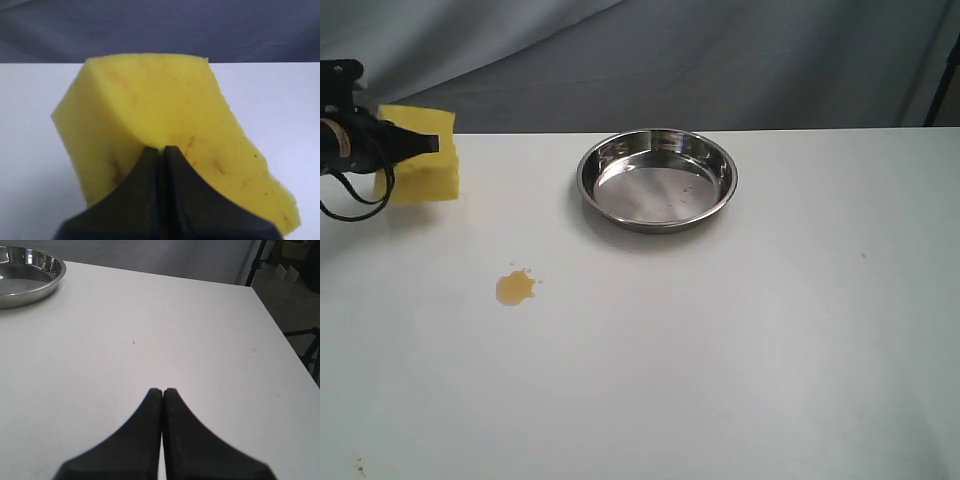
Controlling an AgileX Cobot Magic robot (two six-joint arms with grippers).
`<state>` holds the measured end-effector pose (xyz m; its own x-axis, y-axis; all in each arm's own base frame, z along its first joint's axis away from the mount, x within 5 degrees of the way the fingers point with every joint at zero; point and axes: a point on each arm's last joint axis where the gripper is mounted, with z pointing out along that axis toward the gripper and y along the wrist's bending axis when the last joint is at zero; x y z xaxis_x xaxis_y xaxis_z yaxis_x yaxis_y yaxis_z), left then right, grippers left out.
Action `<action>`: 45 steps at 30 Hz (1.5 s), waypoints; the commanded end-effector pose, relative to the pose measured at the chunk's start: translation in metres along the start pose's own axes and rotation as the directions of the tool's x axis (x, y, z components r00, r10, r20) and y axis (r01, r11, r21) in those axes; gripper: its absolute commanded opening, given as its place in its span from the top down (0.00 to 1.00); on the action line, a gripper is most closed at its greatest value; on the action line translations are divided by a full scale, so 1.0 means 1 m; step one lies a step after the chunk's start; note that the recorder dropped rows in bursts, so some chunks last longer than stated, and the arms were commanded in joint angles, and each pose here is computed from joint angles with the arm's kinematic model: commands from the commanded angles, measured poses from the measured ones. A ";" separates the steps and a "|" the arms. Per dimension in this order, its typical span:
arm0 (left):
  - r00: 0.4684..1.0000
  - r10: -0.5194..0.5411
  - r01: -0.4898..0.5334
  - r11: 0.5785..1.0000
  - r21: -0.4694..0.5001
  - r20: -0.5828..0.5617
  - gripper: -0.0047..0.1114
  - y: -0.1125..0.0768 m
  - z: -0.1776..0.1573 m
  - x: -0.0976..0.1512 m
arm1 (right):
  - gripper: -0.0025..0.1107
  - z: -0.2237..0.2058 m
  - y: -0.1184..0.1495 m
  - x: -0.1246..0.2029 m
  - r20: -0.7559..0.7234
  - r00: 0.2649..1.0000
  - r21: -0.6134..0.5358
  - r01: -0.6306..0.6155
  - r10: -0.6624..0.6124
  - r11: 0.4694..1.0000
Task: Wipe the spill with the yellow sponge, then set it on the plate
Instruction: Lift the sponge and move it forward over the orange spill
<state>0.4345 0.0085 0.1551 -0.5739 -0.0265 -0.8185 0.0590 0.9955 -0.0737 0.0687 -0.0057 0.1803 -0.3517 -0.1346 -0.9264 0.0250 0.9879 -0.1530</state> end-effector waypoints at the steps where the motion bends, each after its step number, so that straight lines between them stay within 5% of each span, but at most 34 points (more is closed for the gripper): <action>1: 0.987 0.155 -0.160 0.981 -0.107 -0.052 0.96 -0.002 -0.024 -0.019 | 0.98 0.001 0.000 0.001 0.001 1.000 0.002 -0.007 0.007 1.000; 4: 0.929 0.324 -0.356 0.916 -0.185 -0.179 0.96 -0.006 -0.039 -0.016 | 0.98 0.001 0.000 0.001 0.001 1.000 0.002 -0.007 0.007 1.000; 8: 0.820 0.520 -0.552 0.828 -0.095 -0.238 0.96 -0.032 -0.052 0.001 | 0.98 0.001 0.000 0.001 0.001 1.000 0.002 -0.009 0.009 1.000; 11: 0.778 0.570 -0.601 0.797 -0.053 -0.264 0.96 -0.048 -0.053 0.012 | 0.98 0.001 0.000 0.001 0.001 1.000 0.002 -0.009 0.009 1.000; 15: 0.676 0.683 -0.708 0.706 0.011 -0.277 0.96 -0.065 -0.054 0.020 | 0.98 0.001 0.000 0.001 0.001 1.000 0.002 -0.009 0.009 1.000; 21: 0.649 0.727 -0.740 0.672 0.038 -0.225 0.96 -0.068 -0.051 0.019 | 0.98 0.001 0.000 0.001 0.001 1.000 0.002 -0.006 0.006 1.000; 26: 0.517 0.821 -0.835 0.546 0.067 -0.241 0.96 -0.065 -0.038 0.027 | 0.98 0.001 0.000 0.001 0.001 1.000 0.002 -0.006 0.006 1.000; 28: 0.511 0.821 -0.839 0.540 0.059 -0.254 0.96 -0.064 -0.031 0.026 | 0.98 0.001 0.000 0.001 0.001 1.000 0.002 -0.006 0.006 1.000; 33: 0.594 0.760 -0.787 0.617 0.004 -0.263 0.96 -0.065 -0.004 0.016 | 0.98 0.001 0.000 0.001 0.001 1.000 0.002 -0.006 0.006 1.000; 45: 0.578 0.773 -0.794 0.607 0.038 -0.262 0.96 -0.068 0.028 0.027 | 0.98 0.001 0.000 0.001 0.001 1.000 0.002 -0.007 0.007 1.000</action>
<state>0.4373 -0.0606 0.1292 -0.4947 0.7845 -0.3739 0.5164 0.6114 0.5996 0.0687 -0.0057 0.1803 -0.3517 -0.1346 -0.9264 0.0250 0.9879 -0.1530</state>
